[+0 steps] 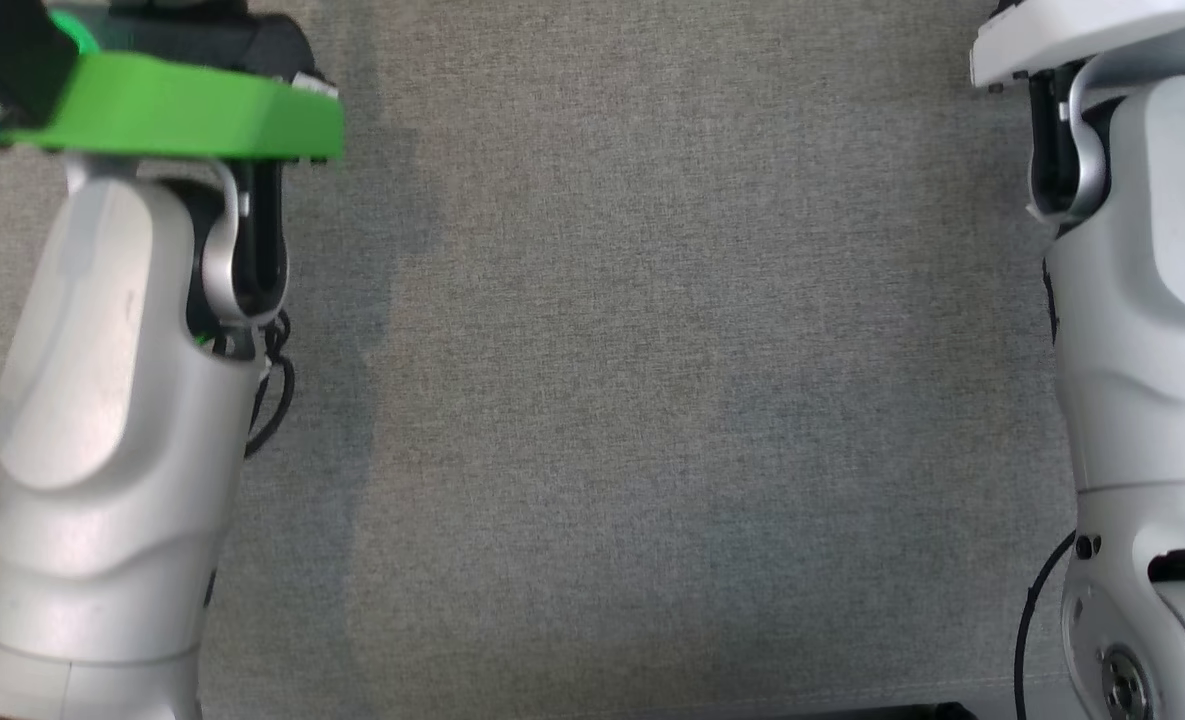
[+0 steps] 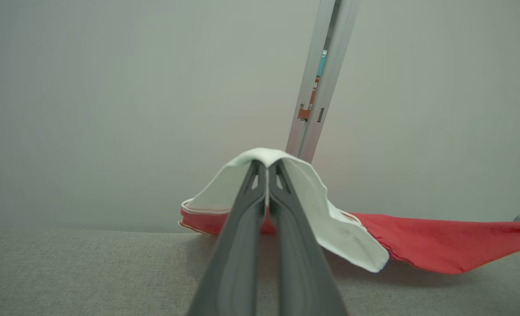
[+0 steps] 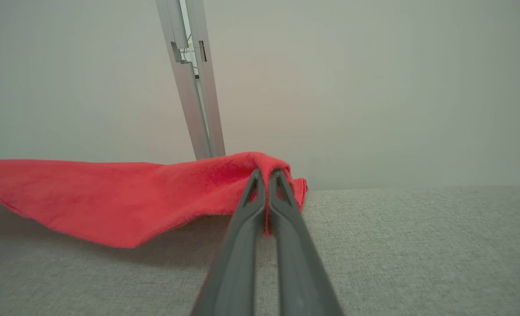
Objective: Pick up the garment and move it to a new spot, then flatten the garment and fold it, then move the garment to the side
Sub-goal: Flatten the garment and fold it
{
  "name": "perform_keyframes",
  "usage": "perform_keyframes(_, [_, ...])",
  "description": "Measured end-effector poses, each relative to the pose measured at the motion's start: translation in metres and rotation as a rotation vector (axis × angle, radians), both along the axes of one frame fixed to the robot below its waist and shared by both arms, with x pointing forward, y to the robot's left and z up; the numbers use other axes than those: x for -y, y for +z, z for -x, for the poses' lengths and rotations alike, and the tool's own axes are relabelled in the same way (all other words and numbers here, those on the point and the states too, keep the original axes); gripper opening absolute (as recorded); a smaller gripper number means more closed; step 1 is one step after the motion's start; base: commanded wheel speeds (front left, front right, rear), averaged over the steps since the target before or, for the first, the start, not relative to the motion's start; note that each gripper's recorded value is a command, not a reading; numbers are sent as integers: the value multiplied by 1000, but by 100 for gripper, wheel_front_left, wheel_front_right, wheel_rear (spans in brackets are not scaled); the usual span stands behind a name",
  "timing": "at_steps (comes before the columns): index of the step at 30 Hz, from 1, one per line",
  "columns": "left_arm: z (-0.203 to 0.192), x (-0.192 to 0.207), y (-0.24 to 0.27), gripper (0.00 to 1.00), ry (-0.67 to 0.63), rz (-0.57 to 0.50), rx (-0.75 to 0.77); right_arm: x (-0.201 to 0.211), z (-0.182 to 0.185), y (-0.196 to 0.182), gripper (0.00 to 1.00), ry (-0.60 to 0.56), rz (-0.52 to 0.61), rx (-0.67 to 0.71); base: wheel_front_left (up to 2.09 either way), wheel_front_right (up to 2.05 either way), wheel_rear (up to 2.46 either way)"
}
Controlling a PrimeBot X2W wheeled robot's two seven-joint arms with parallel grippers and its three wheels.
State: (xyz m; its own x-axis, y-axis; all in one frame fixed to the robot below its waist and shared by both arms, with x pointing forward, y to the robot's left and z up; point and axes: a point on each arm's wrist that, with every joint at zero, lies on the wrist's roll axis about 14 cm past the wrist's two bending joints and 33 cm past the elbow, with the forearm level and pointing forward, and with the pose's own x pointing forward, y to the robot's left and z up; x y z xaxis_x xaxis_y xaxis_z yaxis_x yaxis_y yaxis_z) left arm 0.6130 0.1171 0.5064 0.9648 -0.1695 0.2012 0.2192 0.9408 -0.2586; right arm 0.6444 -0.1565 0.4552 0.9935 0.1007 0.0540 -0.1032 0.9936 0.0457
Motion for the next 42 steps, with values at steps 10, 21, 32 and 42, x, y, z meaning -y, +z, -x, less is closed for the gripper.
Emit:
perform_keyframes(10, [83,-18,10,0,63,87,-3,-1,61,22,0,12,-74,17,0,0,0])
perform_keyframes(21, [183,-13,24,0,66,118,-54,9,148,44,0,-9,-134,32,0,0,0])
perform_keyframes(32, [257,-15,51,0,68,82,-91,24,228,56,0,-54,-183,52,0,0,0])
perform_keyframes(42, [268,-14,9,0,64,75,-244,18,244,23,0,-44,-180,-54,0,0,0])
